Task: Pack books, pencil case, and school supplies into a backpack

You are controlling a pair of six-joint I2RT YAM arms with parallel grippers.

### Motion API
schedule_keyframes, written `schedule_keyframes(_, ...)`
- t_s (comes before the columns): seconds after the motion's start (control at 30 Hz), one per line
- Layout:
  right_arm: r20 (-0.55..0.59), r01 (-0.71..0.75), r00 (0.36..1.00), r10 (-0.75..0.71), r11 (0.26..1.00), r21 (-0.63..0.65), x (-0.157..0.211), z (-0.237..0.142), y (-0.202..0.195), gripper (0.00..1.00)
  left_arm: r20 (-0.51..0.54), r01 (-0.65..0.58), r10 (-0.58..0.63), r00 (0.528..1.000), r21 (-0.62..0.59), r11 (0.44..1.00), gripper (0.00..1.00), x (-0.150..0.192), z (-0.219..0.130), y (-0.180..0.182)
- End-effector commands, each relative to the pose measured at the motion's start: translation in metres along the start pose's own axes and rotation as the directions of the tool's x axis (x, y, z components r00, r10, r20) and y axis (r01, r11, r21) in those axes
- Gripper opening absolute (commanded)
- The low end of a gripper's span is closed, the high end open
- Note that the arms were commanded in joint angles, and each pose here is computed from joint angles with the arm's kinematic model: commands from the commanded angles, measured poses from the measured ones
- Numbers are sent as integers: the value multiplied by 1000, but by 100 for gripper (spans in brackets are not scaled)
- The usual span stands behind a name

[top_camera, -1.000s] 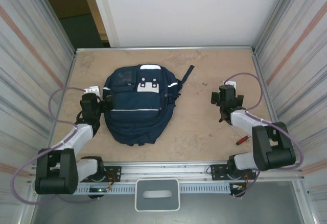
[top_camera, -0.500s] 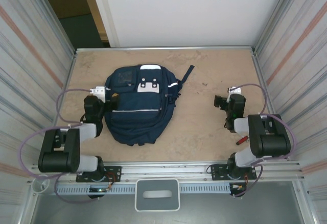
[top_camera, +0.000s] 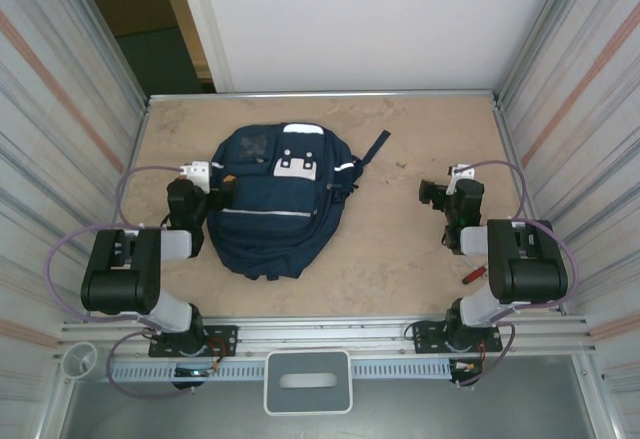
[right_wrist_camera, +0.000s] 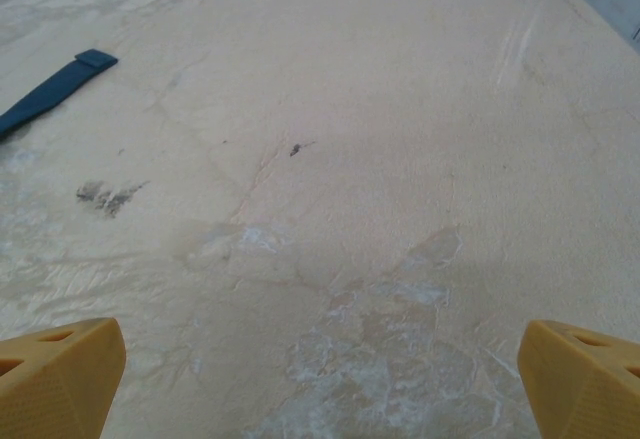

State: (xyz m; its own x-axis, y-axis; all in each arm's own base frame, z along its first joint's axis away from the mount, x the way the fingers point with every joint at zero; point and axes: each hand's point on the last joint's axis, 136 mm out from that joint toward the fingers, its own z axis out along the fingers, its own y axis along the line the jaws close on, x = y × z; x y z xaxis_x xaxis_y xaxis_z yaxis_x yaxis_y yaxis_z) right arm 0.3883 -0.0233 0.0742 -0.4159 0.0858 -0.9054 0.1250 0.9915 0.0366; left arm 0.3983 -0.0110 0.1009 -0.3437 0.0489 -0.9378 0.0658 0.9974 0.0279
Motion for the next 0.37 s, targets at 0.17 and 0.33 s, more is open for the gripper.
schedule_keyframes(0.17, 26, -21, 999, 22, 1000, -15, -10, 2, 3, 99, -45, -27, 27, 999, 6, 1000, 99, 10, 1, -3)
schedule_keyframes(0.33, 27, -17, 999, 18, 1000, -15, -9, 2, 3, 99, -44, -27, 27, 999, 6, 1000, 99, 10, 1, -3)
